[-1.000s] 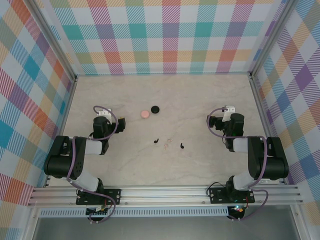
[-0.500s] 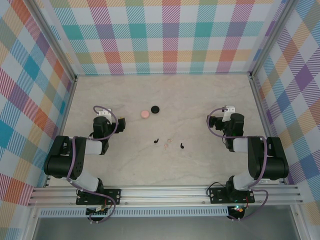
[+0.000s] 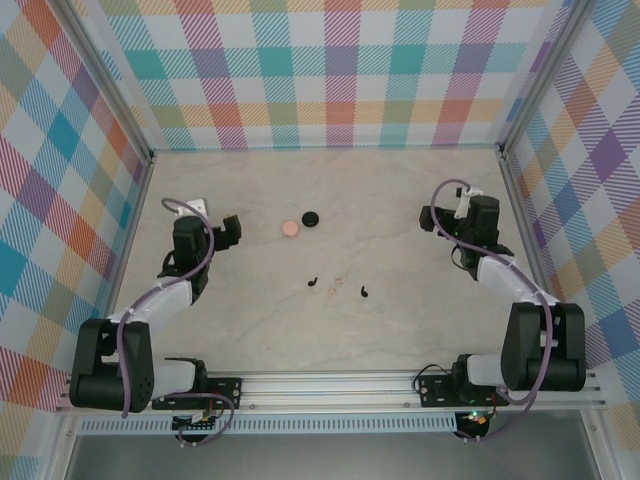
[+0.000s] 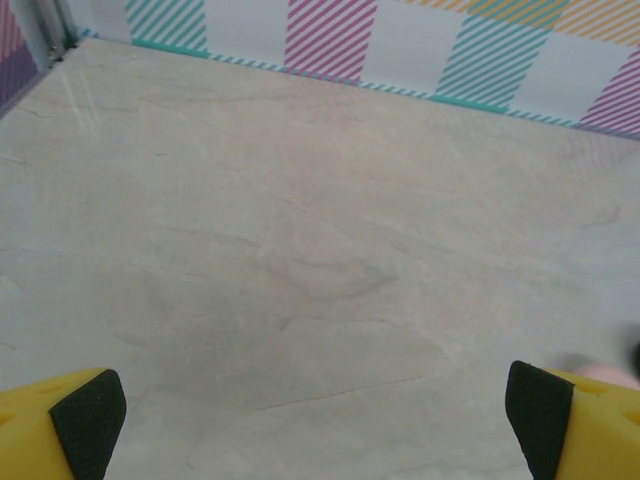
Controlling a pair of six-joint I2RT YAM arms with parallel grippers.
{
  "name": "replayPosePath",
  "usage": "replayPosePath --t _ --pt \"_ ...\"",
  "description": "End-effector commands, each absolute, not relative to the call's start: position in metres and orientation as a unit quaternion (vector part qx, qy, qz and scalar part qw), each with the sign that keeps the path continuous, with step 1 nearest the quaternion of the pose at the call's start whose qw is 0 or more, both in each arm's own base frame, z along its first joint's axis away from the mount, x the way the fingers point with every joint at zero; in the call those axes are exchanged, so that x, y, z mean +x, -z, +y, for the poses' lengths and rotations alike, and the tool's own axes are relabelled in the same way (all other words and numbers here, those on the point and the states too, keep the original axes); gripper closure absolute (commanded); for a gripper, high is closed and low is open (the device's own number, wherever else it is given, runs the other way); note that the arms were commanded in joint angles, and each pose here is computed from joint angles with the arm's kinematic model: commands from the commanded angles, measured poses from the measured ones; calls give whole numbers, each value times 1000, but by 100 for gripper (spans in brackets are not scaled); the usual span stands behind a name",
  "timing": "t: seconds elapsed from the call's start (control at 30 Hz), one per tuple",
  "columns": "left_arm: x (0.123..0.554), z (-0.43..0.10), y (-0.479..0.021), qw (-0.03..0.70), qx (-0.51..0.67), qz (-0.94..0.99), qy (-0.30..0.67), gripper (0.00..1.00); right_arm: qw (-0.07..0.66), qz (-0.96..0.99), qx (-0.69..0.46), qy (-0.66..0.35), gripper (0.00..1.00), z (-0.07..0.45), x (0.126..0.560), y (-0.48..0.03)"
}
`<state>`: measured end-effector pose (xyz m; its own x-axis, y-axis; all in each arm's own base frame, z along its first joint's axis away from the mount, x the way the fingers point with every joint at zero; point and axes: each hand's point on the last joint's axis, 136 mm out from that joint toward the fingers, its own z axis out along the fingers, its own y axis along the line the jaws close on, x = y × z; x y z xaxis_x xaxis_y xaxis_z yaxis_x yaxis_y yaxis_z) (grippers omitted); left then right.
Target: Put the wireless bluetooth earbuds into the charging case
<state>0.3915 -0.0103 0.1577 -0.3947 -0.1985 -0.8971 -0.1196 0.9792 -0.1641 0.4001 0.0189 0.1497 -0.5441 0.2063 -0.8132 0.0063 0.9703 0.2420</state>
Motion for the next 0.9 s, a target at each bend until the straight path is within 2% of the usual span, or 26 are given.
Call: replayPosePath --t 0.0,0.13,0.33,0.57,0.87 --pt "387 -24 -159 478 -127 864 98 0 373 908 117 -148 0 30 370 -128" --pt "395 -57 -160 409 -115 891 159 0 341 910 134 -193 0 44 358 -131" --pt "406 -119 -146 310 -6 935 172 1 311 911 113 -248 0 65 338 -132" --pt "433 -179 -123 239 76 948 196 18 292 912 101 -270 0 77 326 -129" --pt "473 -224 -86 176 117 953 219 32 276 915 105 -274 0 80 324 -125"
